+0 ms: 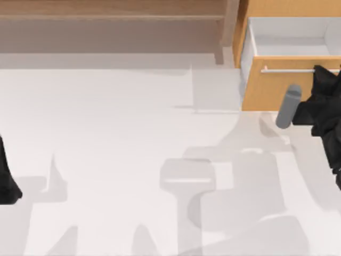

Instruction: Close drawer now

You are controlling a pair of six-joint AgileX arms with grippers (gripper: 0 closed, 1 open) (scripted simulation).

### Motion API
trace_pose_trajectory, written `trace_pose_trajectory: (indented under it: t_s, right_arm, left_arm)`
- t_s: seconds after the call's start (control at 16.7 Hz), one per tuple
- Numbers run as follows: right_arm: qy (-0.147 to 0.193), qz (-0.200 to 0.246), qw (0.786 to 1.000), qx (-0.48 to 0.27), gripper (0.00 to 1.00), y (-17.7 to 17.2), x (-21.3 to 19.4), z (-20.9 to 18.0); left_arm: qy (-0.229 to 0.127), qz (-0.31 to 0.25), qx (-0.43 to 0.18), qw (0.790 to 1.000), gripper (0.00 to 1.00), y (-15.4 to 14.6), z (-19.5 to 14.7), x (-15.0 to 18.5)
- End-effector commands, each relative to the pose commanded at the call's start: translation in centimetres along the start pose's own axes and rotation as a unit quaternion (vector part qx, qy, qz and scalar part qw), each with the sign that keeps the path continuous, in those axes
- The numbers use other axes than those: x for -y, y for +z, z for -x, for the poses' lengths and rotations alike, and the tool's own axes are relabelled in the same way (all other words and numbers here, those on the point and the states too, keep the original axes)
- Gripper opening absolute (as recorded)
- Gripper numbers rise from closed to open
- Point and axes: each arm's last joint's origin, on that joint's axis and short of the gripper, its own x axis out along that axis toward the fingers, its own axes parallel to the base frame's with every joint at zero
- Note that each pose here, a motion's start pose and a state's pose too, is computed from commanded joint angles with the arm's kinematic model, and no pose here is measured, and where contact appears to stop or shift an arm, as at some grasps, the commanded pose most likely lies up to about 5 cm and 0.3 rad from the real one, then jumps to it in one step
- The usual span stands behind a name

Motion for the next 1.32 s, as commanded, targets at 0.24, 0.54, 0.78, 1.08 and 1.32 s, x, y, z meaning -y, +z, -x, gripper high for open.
trace_pose_trajectory:
  t_s: [0.24,0.54,0.78,1.08,1.32]
  right_arm:
    - [0.006,0.000,1.000,-0.002,0.00,-0.1,-0.2,-0.3]
    - [-0.011,-0.004,1.000,0.001,0.00,0.3,0.5,-4.4]
    - [0.001,-0.001,1.000,0.001,0.00,0.1,0.0,-6.2]
    - [0.006,0.000,1.000,0.003,0.00,0.3,-0.2,-6.4]
    - [0.003,-0.001,1.000,0.006,0.00,0.5,-0.1,-9.2]
  left_arm:
    - [0.000,0.000,0.000,1.000,1.00,0.0,0.0,0.0]
    - [0.000,0.000,0.000,1.000,1.00,0.0,0.0,0.0]
    - [0.000,0.000,0.000,1.000,1.00,0.0,0.0,0.0]
    - [0.000,0.000,0.000,1.000,1.00,0.0,0.0,0.0]
    - [0.000,0.000,0.000,1.000,1.00,0.0,0.0,0.0]
